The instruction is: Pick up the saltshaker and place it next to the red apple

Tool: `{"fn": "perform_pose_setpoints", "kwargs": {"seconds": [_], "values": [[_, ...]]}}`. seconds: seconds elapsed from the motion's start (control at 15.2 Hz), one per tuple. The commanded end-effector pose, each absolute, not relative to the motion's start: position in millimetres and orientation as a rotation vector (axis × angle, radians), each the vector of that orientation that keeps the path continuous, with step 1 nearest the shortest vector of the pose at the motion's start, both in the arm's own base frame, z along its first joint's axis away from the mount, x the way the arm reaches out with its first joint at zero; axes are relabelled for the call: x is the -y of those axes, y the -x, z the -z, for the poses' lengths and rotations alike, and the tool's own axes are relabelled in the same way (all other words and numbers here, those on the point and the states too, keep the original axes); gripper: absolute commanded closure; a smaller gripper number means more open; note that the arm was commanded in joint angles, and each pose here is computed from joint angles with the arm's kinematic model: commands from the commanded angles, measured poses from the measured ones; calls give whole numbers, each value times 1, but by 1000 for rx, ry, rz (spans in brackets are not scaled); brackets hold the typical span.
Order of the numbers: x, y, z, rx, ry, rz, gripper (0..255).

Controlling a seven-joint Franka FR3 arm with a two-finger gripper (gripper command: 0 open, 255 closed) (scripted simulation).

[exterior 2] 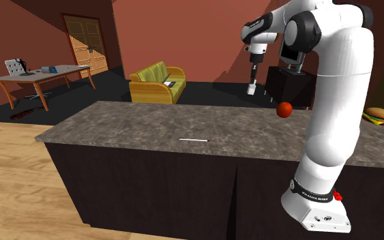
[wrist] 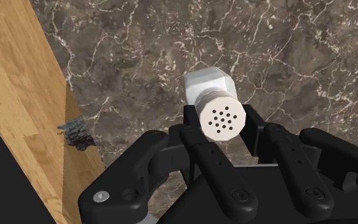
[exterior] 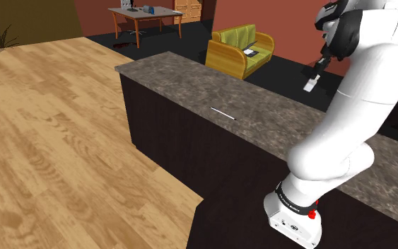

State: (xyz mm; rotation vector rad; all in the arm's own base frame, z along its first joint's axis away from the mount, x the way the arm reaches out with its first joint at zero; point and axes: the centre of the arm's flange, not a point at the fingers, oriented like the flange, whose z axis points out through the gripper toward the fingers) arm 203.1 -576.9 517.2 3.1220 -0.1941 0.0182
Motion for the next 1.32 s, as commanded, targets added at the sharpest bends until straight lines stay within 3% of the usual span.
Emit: {"fn": "perform_pose_setpoints", "kwargs": {"seconds": [0.0,0.53,1.25], "values": [[597,-184,-518,189,-3122,-18,255],[662,-109,-519,189,-3122,-18,255],[662,-109,-460,189,-3122,-18,255]]}}
